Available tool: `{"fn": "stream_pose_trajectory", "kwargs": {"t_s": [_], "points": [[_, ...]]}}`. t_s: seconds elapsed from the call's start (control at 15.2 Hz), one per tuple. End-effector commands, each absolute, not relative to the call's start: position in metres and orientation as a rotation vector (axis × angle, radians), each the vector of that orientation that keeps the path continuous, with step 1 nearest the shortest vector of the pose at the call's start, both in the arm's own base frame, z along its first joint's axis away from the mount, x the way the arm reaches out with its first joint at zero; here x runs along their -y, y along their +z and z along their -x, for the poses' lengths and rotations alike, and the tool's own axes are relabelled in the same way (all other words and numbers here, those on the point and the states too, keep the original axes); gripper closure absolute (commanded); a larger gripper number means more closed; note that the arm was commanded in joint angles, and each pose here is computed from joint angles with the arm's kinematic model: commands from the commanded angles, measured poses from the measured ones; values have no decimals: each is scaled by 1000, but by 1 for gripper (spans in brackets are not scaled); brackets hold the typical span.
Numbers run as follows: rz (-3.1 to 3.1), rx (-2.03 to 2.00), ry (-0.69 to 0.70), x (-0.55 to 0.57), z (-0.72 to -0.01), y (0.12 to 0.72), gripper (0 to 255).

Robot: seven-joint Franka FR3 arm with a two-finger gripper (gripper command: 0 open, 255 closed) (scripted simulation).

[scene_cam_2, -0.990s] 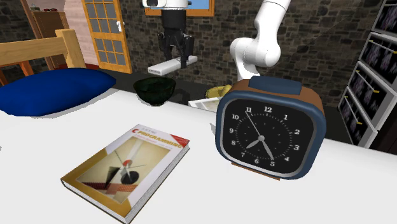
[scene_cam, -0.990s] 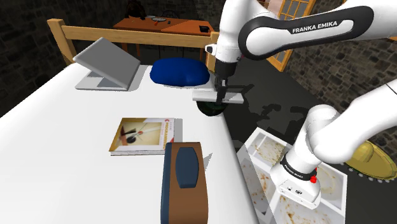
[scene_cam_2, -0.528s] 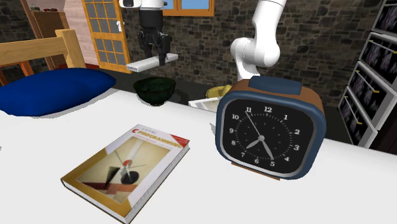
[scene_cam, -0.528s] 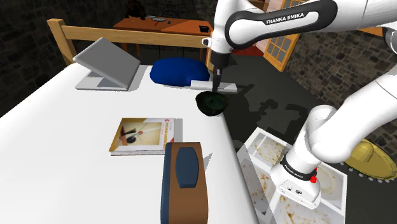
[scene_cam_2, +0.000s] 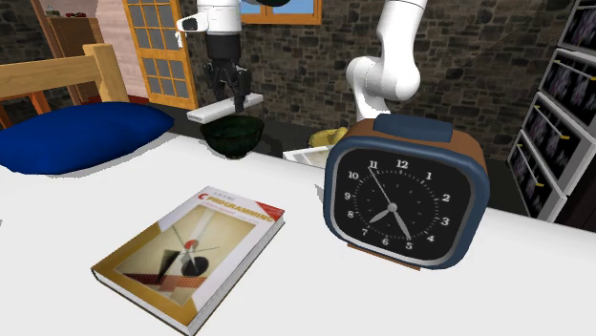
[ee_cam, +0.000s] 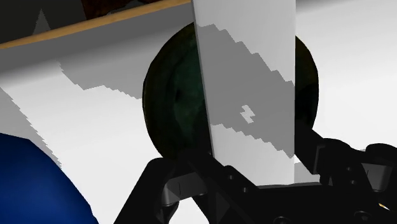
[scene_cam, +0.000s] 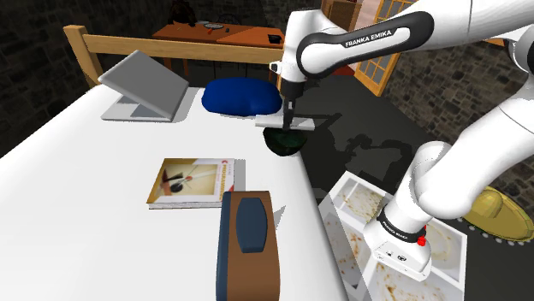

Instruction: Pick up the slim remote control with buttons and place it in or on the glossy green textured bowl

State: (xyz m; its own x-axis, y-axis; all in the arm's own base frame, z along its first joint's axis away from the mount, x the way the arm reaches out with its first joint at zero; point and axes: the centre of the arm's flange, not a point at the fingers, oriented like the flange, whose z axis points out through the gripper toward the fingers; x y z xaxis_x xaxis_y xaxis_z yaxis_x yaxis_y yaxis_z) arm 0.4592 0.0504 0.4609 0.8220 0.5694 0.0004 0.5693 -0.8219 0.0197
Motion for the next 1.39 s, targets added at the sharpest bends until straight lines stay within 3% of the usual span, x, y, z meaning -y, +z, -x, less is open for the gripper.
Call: {"fn": "stream_pose_trajectory", "kwargs": {"t_s": [0.0, 0.79, 0.86, 1.19, 1.32], "points": [[-2981, -932, 11, -50, -460, 451, 255], [-2981, -932, 11, -50, -460, 427, 255], [-2981, -932, 11, -50, -460, 427, 0], [-2981, -932, 11, -50, -460, 427, 0], [-2981, -932, 11, -50, -459, 454, 0]]}}
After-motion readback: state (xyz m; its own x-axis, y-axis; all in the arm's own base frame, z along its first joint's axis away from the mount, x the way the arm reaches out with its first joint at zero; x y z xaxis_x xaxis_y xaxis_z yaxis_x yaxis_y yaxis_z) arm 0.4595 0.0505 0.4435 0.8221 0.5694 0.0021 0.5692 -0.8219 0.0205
